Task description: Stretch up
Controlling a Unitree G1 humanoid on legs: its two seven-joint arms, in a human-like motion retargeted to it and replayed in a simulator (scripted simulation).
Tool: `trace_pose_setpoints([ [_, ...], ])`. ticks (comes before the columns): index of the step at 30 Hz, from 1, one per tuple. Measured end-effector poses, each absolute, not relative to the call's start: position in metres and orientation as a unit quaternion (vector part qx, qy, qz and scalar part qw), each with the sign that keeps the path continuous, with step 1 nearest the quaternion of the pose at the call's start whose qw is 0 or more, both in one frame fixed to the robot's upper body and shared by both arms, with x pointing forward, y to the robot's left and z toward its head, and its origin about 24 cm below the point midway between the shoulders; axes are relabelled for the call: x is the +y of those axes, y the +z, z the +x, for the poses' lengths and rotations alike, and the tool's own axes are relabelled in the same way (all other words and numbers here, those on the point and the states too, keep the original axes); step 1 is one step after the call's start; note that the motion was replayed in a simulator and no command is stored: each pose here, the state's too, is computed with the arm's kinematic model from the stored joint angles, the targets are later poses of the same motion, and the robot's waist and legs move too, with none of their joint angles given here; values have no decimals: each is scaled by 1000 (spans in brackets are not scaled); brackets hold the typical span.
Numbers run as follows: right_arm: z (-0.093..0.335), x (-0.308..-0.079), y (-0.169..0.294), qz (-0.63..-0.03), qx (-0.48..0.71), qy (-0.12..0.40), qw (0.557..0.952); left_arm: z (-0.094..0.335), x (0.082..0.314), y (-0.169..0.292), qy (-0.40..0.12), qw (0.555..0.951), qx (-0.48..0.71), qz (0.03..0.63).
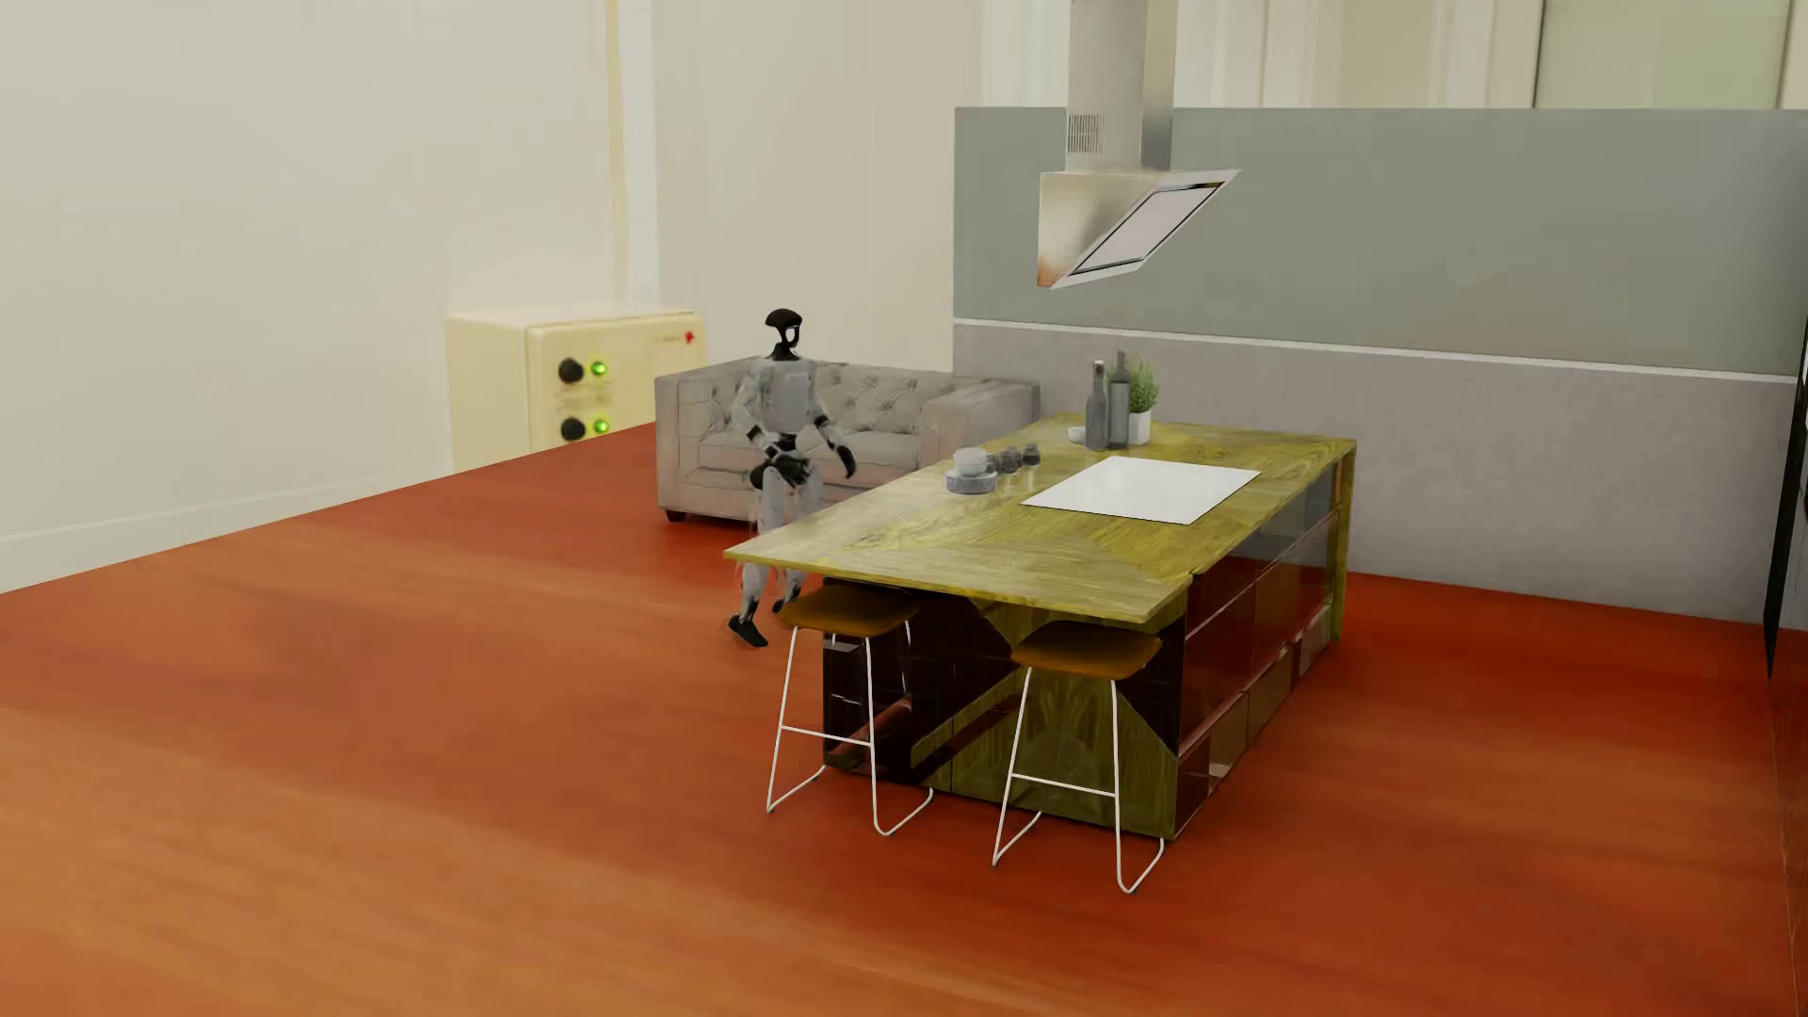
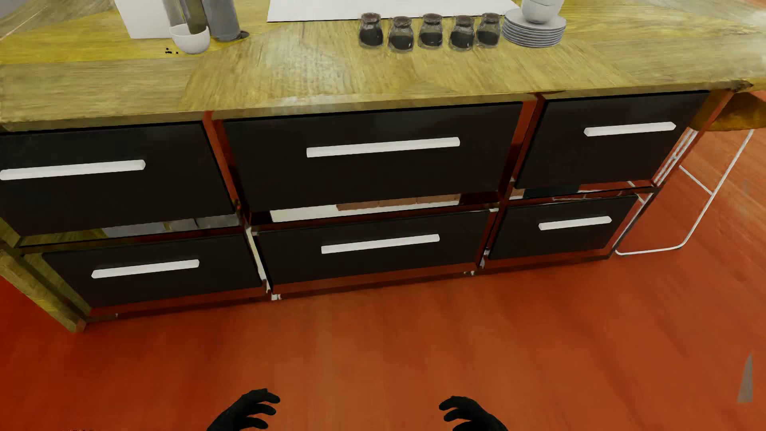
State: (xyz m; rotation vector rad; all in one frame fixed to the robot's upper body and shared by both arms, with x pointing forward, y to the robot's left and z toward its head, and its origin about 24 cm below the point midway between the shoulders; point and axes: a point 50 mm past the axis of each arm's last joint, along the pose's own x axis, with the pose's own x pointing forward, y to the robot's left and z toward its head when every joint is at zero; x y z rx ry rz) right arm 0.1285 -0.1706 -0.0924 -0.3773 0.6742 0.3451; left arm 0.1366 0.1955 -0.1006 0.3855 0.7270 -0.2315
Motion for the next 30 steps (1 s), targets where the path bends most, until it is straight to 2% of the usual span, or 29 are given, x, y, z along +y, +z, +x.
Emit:
trace_pose_setpoints([
  [1,128,-170,-93,-183,329,169,911,136,199,-101,-103,911,355,185],
  [2,126,-172,-94,-182,334,164,910,133,185,-104,-143,904,355,192],
  [11,137,-174,-93,-183,324,155,915,142,183,-99,-149,907,340,199],
  [15,166,-175,-78,-201,280,158,925,165,175,-88,-173,911,302,219],
  [18,208,-179,-47,-232,206,155,938,203,170,-63,-191,920,236,249],
  [21,267,-188,13,-279,92,138,946,266,164,-2,-202,924,110,305],
  [24,324,-196,103,-337,-44,102,935,328,160,92,-180,910,-40,372],
  [27,356,-195,209,-414,-174,72,891,364,154,196,-143,868,-168,445],
  [30,364,-186,314,-497,-271,29,824,373,145,296,-95,808,-265,517],
])
